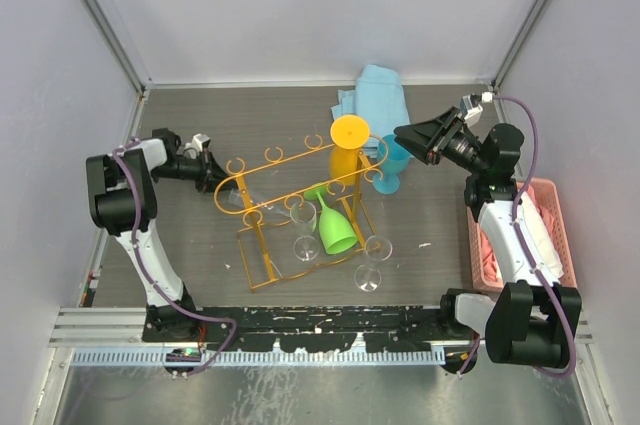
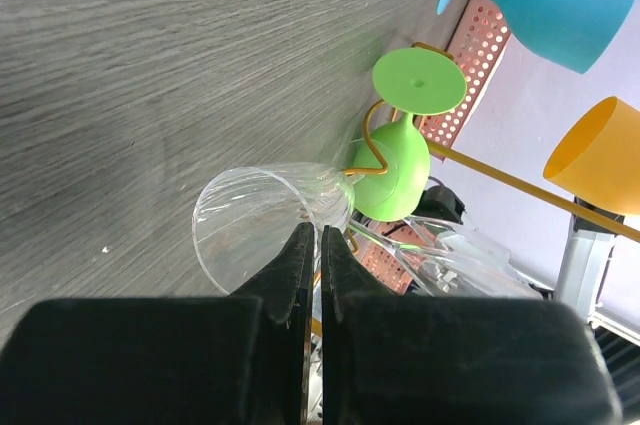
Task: Place the wine glass upside down on the wine glass rack
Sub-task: Pick up the wine glass at the center of the board.
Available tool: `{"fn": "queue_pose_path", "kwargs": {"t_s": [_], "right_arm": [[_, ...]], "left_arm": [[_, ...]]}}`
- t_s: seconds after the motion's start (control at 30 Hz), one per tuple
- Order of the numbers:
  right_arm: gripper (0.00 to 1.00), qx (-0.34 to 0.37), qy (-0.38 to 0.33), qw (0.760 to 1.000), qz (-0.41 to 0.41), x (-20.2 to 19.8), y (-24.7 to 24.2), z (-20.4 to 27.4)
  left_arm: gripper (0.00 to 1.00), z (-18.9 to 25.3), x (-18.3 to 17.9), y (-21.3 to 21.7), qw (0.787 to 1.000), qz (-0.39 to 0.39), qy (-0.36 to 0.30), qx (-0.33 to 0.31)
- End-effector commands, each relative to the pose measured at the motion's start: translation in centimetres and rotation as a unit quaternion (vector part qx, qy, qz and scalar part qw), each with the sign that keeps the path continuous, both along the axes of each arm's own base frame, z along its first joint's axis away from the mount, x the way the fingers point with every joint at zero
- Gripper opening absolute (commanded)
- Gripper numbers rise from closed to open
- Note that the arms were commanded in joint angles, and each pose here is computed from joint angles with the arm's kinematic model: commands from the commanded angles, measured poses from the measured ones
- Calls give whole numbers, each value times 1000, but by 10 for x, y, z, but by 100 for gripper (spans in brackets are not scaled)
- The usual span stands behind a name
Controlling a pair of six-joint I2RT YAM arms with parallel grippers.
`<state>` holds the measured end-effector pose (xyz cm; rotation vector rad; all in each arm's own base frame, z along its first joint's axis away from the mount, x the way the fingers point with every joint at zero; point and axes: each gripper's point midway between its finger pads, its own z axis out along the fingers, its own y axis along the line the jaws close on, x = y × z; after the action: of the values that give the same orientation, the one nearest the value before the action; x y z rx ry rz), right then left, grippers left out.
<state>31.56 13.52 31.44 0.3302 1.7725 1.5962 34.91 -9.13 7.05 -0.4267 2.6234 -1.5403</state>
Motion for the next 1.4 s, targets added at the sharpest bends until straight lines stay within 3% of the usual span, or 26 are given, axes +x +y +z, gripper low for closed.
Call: {"fn": "queue_pose_path", "kwargs": {"t_s": [0.0, 1.37], "right_arm": [[50, -4, -46, 999, 0, -5, -1, 20], [50, -3, -40, 999, -2, -2, -1, 14]], "left_arm": [[0, 23, 9, 2, 999, 2, -39, -11], [0, 68, 27, -2, 994, 6, -83, -67]]}}
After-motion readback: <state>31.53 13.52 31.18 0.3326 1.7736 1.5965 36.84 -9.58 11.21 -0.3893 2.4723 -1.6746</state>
